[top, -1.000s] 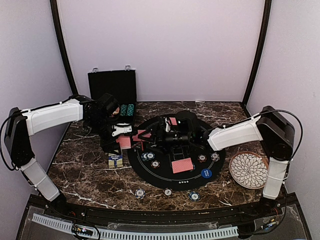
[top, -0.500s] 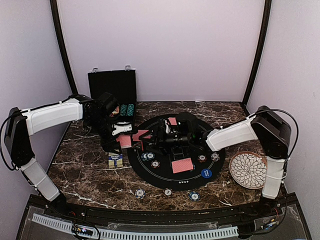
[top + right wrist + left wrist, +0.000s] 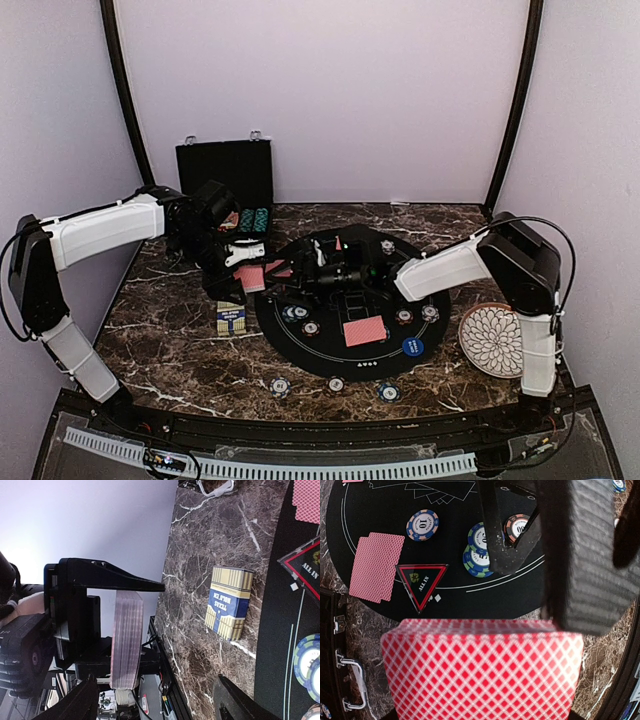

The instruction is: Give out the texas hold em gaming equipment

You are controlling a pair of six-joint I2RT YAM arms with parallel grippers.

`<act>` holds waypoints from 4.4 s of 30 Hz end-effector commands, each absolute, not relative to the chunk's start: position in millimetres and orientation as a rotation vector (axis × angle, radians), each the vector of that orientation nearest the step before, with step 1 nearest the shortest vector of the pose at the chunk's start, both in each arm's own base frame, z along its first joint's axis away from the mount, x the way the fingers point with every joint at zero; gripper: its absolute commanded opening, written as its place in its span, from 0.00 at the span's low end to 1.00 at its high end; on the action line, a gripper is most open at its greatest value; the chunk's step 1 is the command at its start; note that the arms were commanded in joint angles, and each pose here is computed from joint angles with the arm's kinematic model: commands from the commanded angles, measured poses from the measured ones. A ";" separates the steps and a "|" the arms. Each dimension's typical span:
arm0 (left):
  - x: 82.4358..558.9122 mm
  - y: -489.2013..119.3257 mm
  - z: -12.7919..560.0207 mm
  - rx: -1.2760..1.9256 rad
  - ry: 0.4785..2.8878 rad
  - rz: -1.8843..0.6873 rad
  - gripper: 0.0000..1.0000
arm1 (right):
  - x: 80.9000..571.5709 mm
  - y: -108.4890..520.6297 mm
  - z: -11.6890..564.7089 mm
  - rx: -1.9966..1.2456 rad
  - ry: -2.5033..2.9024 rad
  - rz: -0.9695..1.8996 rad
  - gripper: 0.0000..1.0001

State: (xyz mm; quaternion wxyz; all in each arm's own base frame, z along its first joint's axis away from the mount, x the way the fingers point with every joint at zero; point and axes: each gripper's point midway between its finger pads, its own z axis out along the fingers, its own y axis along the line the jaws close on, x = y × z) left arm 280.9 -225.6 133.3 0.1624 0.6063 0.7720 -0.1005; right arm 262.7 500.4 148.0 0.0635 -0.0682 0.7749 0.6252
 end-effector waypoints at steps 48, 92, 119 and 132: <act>276.1 -225.9 149.2 1.713 2.172 -0.297 0.00 | 283.5 526.6 113.5 -0.293 2.413 1.888 0.59; 278.7 -213.6 130.7 1.741 2.198 -0.203 0.00 | 297.8 471.5 192.9 -0.267 2.248 2.034 0.00; 275.8 -213.1 129.8 1.733 2.195 -0.212 0.00 | 520.6 337.8 93.6 -0.039 2.562 1.130 0.00; 272.5 -213.2 130.7 1.732 2.182 -0.223 0.00 | 536.2 319.2 85.9 -0.007 2.578 1.014 0.29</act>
